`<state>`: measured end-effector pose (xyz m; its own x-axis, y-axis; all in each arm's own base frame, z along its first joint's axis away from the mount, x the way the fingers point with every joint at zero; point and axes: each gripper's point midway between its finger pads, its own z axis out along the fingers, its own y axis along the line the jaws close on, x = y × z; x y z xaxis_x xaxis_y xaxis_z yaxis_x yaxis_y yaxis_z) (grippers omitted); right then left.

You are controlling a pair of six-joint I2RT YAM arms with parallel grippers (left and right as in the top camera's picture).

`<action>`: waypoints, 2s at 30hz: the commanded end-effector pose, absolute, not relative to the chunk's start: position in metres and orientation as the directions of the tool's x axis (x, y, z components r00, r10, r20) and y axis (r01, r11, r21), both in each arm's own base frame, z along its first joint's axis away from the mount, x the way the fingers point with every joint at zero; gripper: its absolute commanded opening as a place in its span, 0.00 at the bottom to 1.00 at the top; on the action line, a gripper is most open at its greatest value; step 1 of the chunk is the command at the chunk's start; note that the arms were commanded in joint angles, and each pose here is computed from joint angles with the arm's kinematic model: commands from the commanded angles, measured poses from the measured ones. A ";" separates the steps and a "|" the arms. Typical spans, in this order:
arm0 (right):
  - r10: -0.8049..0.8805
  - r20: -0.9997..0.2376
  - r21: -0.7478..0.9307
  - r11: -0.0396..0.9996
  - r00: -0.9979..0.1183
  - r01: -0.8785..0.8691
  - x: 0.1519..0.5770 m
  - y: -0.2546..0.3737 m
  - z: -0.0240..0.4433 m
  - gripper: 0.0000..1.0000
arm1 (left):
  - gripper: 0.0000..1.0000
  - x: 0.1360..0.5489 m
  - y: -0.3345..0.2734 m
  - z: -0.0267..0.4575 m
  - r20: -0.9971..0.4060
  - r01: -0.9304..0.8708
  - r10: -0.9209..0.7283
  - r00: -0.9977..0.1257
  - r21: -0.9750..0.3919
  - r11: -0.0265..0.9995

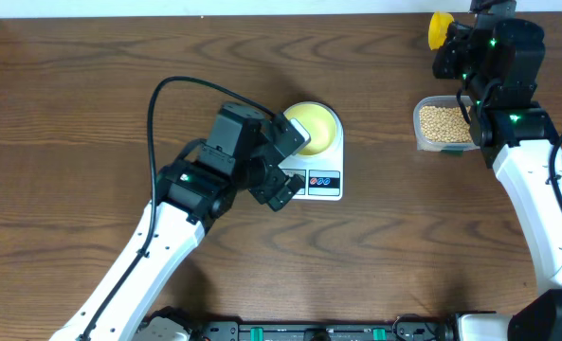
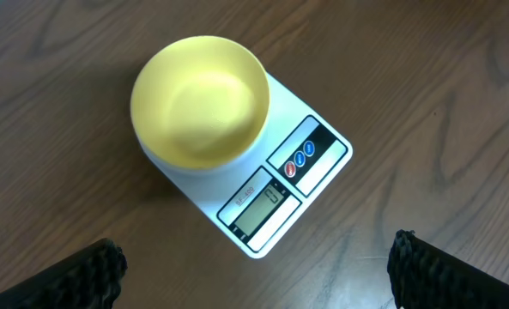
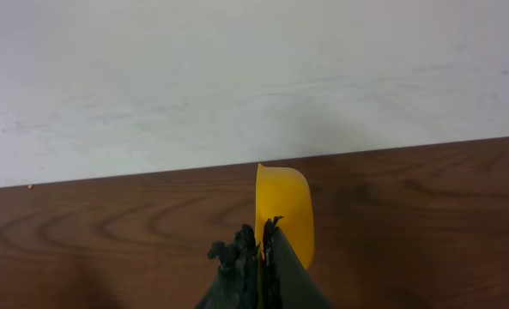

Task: Scoop item into bowl and weigh 50g on scale
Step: 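Withdraw the left gripper to the left of the scale, then lower the yellow scoop with the right gripper into the soybean tub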

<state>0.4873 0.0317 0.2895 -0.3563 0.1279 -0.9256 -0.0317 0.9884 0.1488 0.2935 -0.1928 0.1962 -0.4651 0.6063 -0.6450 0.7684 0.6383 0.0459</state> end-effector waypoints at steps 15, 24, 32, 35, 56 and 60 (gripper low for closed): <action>0.115 -0.930 0.133 0.991 -0.348 -0.028 0.490 0.029 0.292 0.01 | 1.00 0.317 -0.171 0.197 -0.696 0.721 0.461 -0.551 -0.118 0.683; 0.115 -0.931 0.133 0.991 -0.345 -0.029 0.490 0.029 0.293 0.01 | 1.00 0.329 -0.175 0.181 -0.675 0.689 0.429 -0.600 -0.165 0.705; 0.116 -0.933 0.133 0.991 -0.340 -0.029 0.491 0.029 0.294 0.01 | 1.00 0.326 -0.184 0.187 -0.701 0.733 0.440 -0.561 -0.174 0.657; 0.116 -0.934 0.133 0.991 -0.339 -0.029 0.491 0.029 0.295 0.01 | 1.00 0.323 -0.186 0.188 -0.703 0.741 0.436 -0.561 -0.191 0.644; 0.116 -0.934 0.134 0.991 -0.338 -0.030 0.491 0.029 0.295 0.01 | 1.00 0.309 -0.163 0.208 -0.703 0.722 0.482 -0.523 -0.064 0.689; 0.116 -0.934 0.133 0.991 -0.339 -0.030 0.491 0.029 0.294 0.01 | 1.00 0.310 -0.163 0.209 -0.705 0.722 0.482 -0.520 -0.062 0.689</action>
